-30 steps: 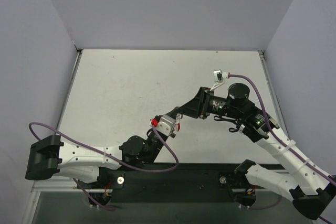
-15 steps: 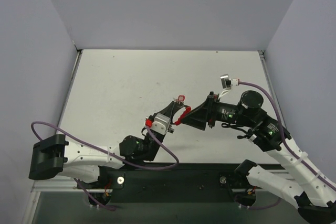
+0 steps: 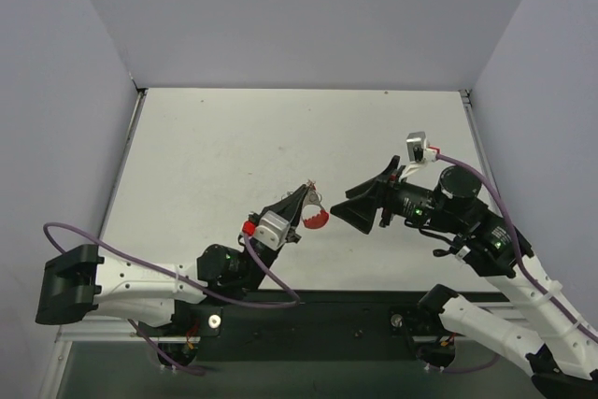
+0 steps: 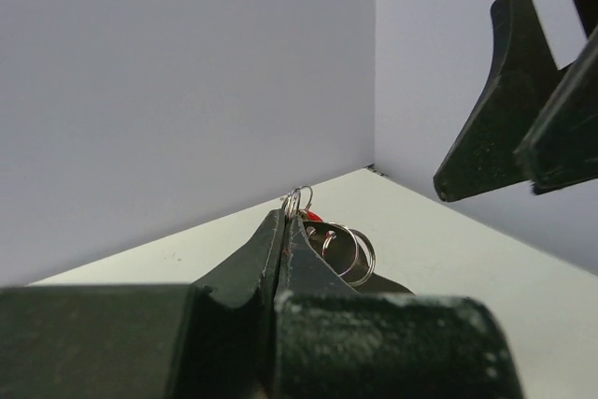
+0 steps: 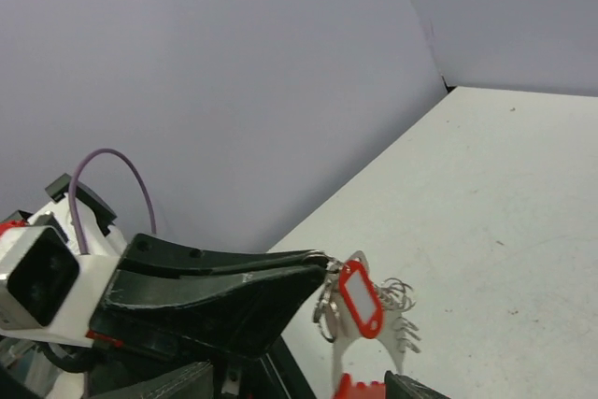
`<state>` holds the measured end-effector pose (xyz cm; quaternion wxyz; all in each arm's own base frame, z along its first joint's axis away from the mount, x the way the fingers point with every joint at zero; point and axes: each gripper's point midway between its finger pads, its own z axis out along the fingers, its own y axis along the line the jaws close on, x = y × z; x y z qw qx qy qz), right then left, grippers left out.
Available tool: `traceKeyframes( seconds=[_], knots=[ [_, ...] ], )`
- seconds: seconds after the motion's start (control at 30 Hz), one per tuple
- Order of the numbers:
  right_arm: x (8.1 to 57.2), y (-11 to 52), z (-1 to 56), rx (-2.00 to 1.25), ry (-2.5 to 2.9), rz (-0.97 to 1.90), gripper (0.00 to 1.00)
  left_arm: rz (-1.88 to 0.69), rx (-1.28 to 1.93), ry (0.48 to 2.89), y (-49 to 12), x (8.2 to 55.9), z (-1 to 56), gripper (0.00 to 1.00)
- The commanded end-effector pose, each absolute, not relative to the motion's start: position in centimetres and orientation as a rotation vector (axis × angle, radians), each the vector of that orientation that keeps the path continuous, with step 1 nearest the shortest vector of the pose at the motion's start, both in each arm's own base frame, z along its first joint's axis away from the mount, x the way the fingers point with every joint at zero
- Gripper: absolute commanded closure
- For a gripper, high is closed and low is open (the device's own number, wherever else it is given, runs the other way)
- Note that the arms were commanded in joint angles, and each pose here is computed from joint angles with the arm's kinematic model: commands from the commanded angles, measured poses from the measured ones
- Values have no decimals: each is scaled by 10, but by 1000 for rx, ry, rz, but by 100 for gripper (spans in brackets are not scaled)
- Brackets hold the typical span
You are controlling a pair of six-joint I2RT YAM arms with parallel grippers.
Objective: Put the keys on the keyring
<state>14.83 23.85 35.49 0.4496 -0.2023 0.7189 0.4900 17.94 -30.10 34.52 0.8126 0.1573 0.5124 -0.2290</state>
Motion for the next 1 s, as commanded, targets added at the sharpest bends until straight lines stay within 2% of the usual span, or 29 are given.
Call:
traceKeyframes(
  seconds=[0.0, 0.37, 0.97],
  knots=[
    [161, 233, 360, -546, 1723, 1103, 28, -608, 380, 1012, -305, 163, 365, 100],
    [154, 235, 360, -665, 1653, 1097, 27, -781, 541, 954, -303, 128, 367, 100],
    [128, 252, 369, -846, 1513, 1255, 29, -1031, 688, 840, -287, 77, 388, 100]
  ],
)
